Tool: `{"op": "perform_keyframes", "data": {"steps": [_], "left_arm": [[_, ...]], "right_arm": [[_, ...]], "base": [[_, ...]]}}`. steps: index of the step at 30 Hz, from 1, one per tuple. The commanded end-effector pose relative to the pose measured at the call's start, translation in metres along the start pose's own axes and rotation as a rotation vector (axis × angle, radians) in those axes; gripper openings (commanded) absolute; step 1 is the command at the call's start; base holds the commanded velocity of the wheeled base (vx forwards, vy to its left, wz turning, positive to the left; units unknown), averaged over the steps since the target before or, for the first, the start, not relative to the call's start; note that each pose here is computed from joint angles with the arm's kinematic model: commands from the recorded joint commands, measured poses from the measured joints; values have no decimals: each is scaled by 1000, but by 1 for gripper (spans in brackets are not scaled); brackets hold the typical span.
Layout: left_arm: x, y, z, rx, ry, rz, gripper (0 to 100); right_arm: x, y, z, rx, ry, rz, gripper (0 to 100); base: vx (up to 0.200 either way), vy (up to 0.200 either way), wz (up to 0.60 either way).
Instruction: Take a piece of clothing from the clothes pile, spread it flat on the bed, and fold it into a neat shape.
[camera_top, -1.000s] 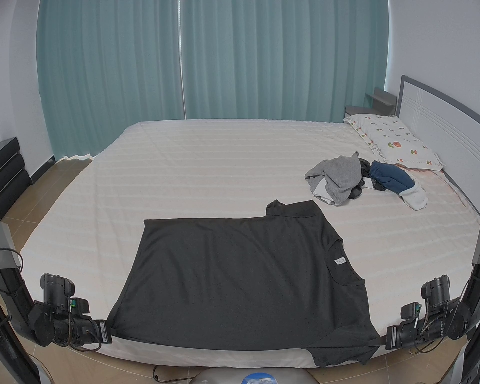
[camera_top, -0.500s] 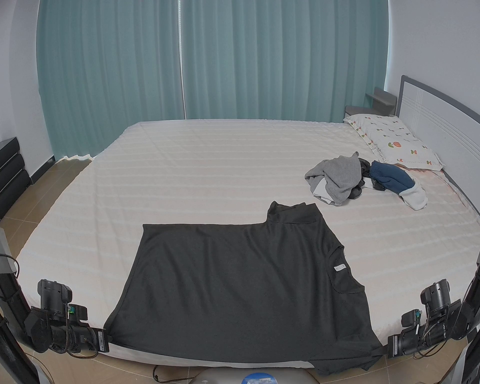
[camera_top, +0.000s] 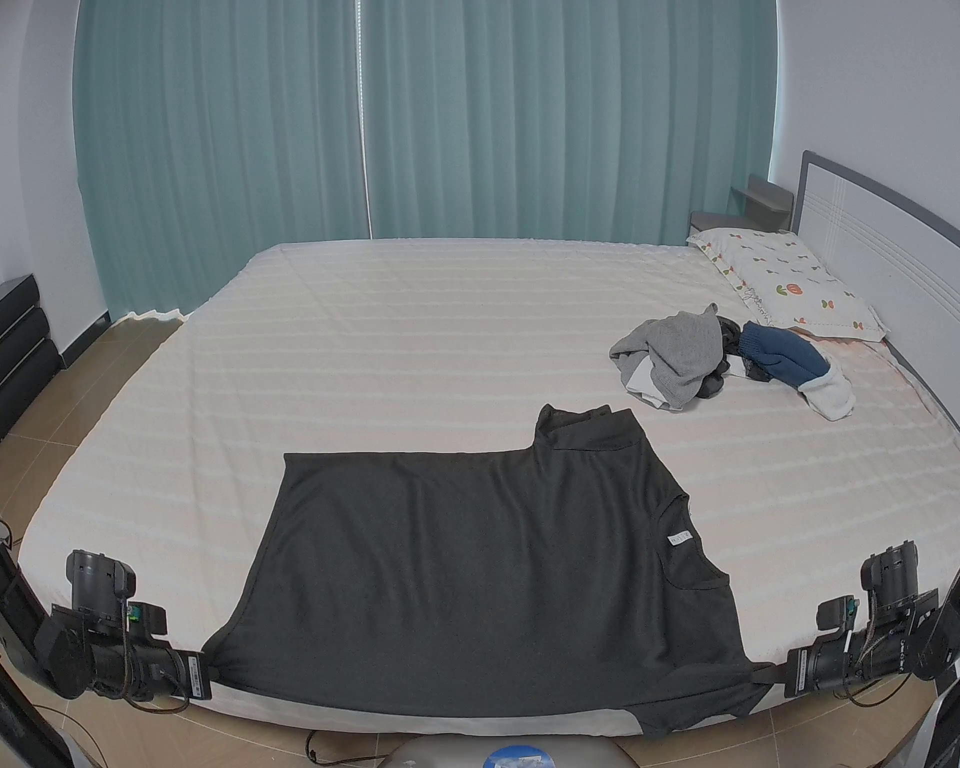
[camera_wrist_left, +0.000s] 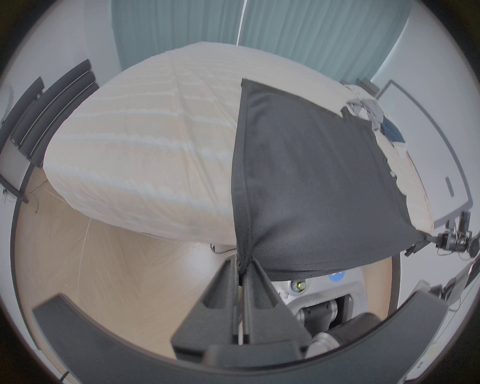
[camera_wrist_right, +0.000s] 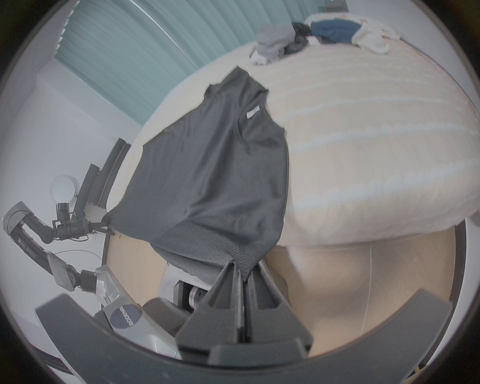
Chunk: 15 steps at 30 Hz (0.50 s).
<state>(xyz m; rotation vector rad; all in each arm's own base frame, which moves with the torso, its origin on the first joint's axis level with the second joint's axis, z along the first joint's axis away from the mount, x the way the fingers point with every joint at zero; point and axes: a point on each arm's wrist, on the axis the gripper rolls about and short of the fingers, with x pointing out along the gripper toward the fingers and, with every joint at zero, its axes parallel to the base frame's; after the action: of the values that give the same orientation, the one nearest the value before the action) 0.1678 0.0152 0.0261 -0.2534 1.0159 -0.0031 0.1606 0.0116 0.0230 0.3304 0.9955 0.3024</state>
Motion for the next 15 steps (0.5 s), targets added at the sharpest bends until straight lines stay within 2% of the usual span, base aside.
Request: {"op": "perform_keyframes", "data": {"steps": [1,3,5,15], "left_arm": [[-6,-12,32,-125,-130,-55,0],[-5,-20,39,-190,-147,-87,0],[-4,-24,44,-216,-156,-101,0],[7,-26,57,-262,-154,-101,0]], "right_arm": [[1,3,17,33,-106,15,0],[3,5,27,66,-144,30,0],[4,7,34,75,-162,39,0],[15,9,59,55,-208,59,0]], "base": [[0,0,0],[0,0,0],[0,0,0],[0,0,0]]}}
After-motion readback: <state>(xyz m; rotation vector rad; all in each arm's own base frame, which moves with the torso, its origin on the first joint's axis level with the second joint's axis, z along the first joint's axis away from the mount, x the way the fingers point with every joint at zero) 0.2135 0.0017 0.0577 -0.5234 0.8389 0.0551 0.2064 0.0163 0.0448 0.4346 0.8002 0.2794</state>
